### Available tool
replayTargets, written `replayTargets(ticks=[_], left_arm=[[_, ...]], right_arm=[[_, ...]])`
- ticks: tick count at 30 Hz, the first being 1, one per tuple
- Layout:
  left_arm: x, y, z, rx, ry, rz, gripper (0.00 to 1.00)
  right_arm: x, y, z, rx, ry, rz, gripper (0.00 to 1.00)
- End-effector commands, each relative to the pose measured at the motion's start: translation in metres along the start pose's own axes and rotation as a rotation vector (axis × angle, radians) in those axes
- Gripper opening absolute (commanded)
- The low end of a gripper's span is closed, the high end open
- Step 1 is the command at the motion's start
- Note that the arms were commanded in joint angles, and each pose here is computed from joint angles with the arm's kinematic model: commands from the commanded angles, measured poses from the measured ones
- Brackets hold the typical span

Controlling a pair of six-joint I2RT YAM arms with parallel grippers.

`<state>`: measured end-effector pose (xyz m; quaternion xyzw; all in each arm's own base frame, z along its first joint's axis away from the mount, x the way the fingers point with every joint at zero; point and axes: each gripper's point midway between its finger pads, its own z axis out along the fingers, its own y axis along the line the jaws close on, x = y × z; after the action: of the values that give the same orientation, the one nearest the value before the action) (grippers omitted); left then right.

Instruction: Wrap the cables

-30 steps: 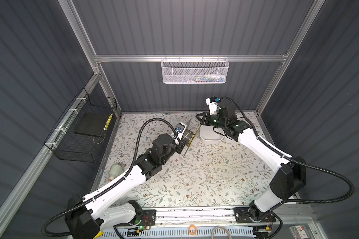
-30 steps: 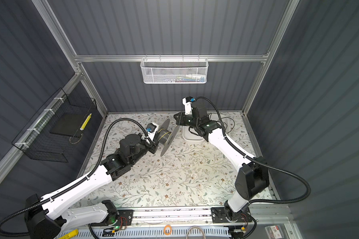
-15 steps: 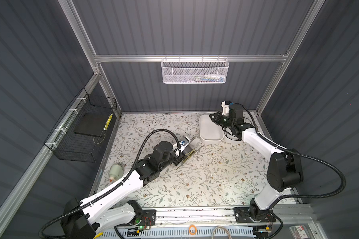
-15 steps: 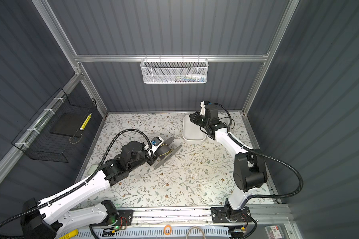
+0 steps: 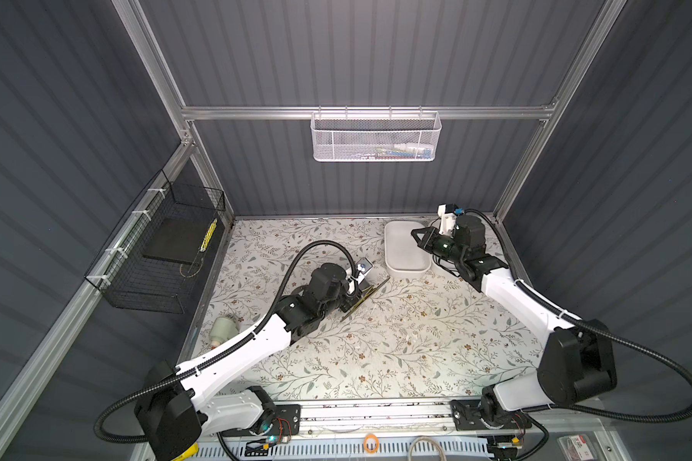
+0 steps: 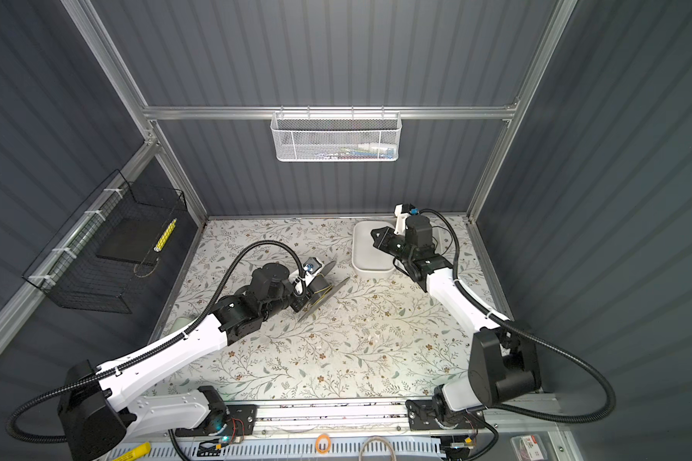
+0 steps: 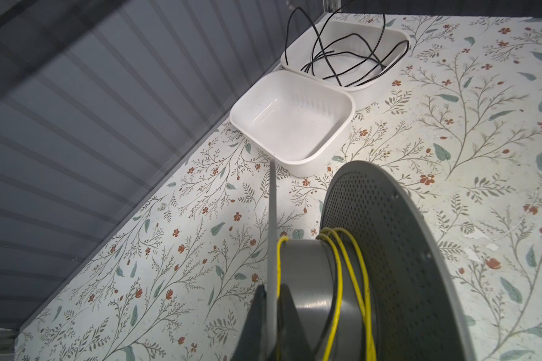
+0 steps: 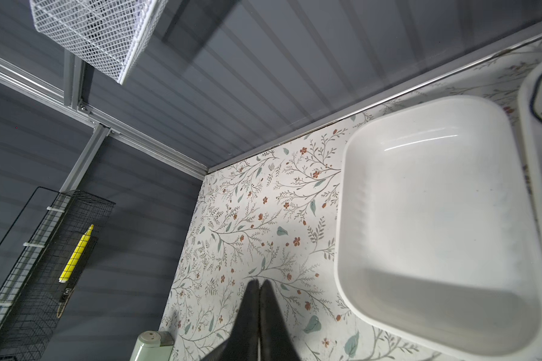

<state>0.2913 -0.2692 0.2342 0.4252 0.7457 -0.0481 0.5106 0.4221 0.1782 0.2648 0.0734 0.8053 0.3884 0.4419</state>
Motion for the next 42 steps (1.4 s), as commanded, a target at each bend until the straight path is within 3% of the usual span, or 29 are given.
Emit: replayTargets(ticks=[1, 3, 6, 13, 18, 30, 36, 42], left_arm=[[-0.026, 0.006, 0.001, -0.047, -0.081, 0.021, 0.0], [-0.019, -0.004, 0.008, -0.053, -0.071, 0.047, 0.0], [-0.016, -0.036, 0.012, -0.095, -0.082, 0.19, 0.0], [0.002, -0.069, 0.021, -0.178, -0.099, 0.337, 0.0], [0.027, -0.107, 0.031, -0.12, -0.048, 0.482, 0.0], [0.101, -0.146, 0.044, -0.051, 0.051, 0.516, 0.0], [0.121, -0.162, 0.048, -0.009, 0.122, 0.584, 0.21], [0.128, -0.166, 0.046, 0.035, 0.195, 0.577, 0.47]], right_arm=[[0.005, -0.011, -0.016, 0.028, -0.026, -0.019, 0.08], [0.011, -0.015, -0.026, 0.035, -0.032, -0.019, 0.08], [0.016, -0.015, -0.04, 0.04, -0.043, -0.04, 0.1], [0.042, -0.024, -0.061, 0.042, -0.017, -0.041, 0.17], [0.056, -0.029, -0.086, 0.054, -0.041, -0.056, 0.23], [0.074, -0.031, -0.114, 0.073, -0.021, -0.098, 0.49], [0.075, -0.035, -0.119, 0.096, -0.026, -0.115, 0.54], [0.073, -0.034, -0.118, 0.105, -0.015, -0.126, 0.59]])
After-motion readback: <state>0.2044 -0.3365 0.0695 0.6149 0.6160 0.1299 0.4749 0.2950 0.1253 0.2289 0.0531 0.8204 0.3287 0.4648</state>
